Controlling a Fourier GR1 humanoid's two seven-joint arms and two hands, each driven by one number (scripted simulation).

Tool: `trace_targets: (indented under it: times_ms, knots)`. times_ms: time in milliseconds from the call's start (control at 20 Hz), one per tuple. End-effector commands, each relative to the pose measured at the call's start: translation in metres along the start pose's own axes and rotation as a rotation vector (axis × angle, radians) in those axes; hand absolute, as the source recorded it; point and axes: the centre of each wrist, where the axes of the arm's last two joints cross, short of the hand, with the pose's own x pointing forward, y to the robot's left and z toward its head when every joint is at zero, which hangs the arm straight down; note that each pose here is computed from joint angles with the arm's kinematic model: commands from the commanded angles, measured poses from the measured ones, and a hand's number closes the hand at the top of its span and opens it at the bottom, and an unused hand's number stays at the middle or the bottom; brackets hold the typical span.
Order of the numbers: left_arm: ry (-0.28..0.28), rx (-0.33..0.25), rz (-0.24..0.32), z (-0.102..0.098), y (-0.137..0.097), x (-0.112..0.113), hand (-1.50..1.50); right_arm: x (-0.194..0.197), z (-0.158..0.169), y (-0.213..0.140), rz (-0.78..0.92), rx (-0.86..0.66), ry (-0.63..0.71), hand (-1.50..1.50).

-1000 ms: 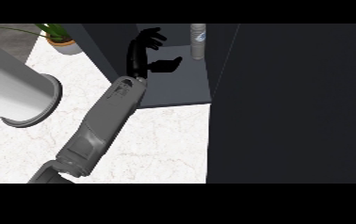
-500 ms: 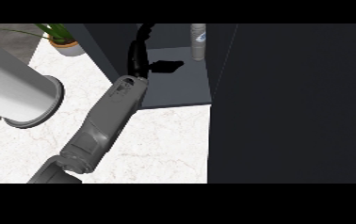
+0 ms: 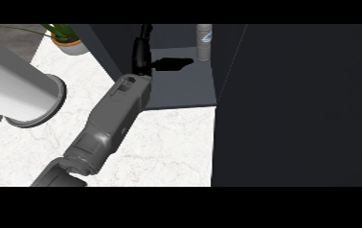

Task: Pick up the bottled water, place it into the cabinet and close the cabinet

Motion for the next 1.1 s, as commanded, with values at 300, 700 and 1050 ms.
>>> trace_targets:
  times_ms: [300,700,1050]
  knots:
    - [-0.12,-0.069,0.199,-0.007,0.033,-0.013,-1.5,-0.009,-0.005,-0.004,0.022,-0.019,-0.022,-1.5]
    - [-0.134,-0.147,0.309,0.008,0.027,-0.01,-1.5,0.0,0.001,0.006,0.031,-0.063,0.021,-1.5]
    - [-0.112,-0.198,0.38,0.051,0.018,-0.021,-1.5,0.003,0.017,0.0,0.033,-0.068,0.01,-1.5]
